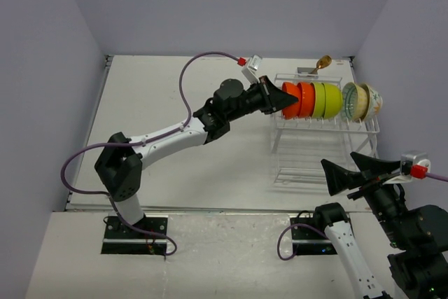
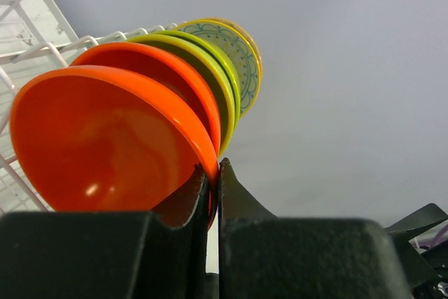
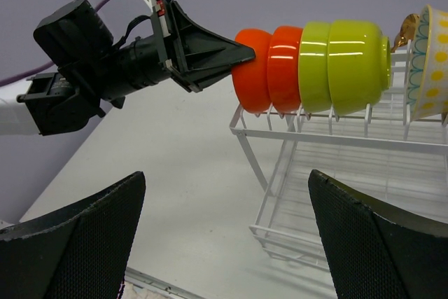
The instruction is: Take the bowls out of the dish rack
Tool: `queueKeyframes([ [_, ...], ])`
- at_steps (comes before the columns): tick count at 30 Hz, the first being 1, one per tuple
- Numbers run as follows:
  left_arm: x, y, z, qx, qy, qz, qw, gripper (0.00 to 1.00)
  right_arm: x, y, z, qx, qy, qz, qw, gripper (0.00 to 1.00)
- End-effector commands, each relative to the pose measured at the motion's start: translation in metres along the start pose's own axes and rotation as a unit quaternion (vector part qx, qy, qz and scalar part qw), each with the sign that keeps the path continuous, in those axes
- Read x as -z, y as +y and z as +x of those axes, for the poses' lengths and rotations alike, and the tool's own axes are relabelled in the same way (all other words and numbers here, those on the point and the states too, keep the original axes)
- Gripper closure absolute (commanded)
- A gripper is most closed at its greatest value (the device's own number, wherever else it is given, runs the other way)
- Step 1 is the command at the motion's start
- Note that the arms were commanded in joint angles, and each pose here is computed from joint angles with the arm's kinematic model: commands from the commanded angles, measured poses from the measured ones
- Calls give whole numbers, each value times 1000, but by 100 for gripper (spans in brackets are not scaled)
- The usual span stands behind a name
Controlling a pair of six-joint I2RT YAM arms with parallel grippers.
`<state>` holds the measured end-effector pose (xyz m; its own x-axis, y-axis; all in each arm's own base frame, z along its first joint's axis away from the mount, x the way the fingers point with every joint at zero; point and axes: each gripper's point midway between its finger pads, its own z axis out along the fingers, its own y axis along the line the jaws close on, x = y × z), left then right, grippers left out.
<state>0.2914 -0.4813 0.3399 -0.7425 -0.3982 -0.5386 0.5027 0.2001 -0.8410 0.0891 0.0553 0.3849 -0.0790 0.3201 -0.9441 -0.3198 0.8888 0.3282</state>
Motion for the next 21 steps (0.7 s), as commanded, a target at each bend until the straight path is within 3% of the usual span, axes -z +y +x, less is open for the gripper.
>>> queueKeyframes([
  [1,20,-42,-42,-11,-75,49,996,100,2,6,-6,10,-6,-13,1000,1],
  [13,39,-64,-52,-9,-99,85,991,100,2,7,-7,11,-7,-18,1000,1],
  [21,59,-61,-69,-25,-143,46,988,100,0,7,-7,10,-5,-18,1000,1],
])
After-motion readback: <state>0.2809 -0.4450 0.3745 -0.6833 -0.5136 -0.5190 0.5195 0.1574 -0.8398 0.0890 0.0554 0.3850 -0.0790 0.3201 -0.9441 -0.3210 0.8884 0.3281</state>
